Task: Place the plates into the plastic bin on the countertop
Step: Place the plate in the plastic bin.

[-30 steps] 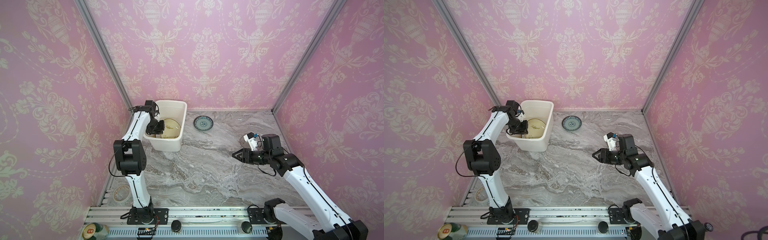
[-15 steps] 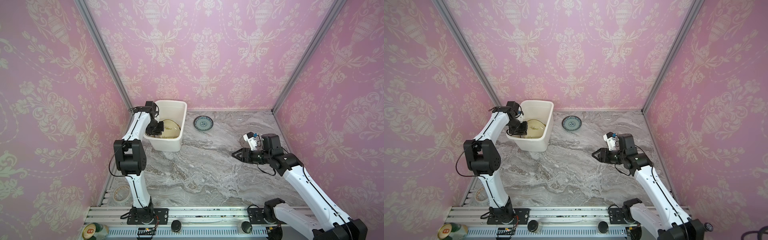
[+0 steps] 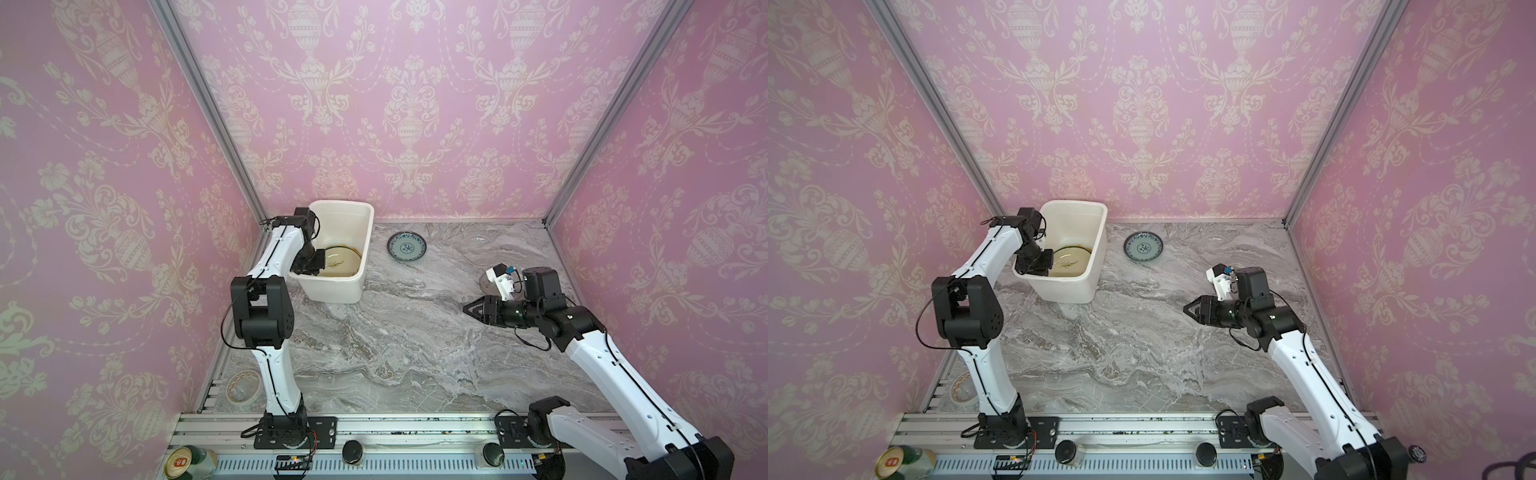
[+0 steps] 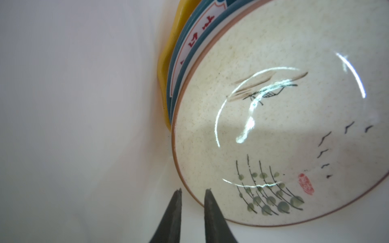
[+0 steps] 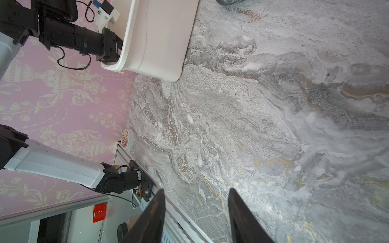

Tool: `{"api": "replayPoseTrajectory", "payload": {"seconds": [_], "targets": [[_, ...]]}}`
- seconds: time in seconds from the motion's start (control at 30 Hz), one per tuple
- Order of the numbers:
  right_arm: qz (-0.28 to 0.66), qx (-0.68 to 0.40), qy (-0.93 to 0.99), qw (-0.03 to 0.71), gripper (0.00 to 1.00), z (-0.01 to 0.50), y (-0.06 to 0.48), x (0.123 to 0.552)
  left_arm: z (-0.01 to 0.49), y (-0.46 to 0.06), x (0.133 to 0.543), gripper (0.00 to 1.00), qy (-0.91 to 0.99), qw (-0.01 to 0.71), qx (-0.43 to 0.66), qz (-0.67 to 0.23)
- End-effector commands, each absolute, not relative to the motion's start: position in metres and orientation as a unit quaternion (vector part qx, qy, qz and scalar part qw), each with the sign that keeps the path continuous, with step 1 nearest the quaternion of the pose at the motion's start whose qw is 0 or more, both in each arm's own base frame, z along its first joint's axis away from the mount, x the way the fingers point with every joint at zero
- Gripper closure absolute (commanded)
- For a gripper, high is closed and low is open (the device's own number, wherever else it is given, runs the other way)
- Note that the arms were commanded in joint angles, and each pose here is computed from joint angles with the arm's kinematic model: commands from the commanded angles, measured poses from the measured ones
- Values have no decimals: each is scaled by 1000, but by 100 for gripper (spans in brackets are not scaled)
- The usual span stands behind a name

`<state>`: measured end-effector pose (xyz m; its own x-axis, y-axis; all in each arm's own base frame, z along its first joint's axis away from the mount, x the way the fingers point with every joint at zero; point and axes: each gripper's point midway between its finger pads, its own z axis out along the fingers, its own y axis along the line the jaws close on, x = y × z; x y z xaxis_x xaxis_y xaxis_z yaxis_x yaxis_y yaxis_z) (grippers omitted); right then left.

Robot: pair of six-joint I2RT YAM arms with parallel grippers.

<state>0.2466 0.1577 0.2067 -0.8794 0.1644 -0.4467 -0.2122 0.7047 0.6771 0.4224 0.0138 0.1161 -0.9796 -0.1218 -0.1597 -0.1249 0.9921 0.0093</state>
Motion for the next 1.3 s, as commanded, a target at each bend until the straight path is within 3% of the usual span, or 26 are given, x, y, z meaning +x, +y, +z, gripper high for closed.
{"api": "replayPoseTrajectory", "payload": {"seconds": [0.0,0.27,0.43,0.7,0.8,1.03,1.27], "targets": [[392,-9,887,243,51,204,158,247,103,22,408,78,997,45,-54,31],[391,-9,887,244,51,205,158,247,105,17,410,74,996,58,-63,18],[388,-9,887,249,51,212,157,249,123,13,418,64,993,96,-75,1],[357,41,889,284,46,230,142,262,209,2,442,50,954,270,-120,-56],[342,75,884,310,38,239,132,268,246,-5,444,46,925,348,-127,-90],[324,138,853,384,27,270,110,285,308,-24,422,31,845,493,-115,-173],[360,180,816,414,26,289,111,306,337,-52,391,19,780,564,-67,-265]]}}
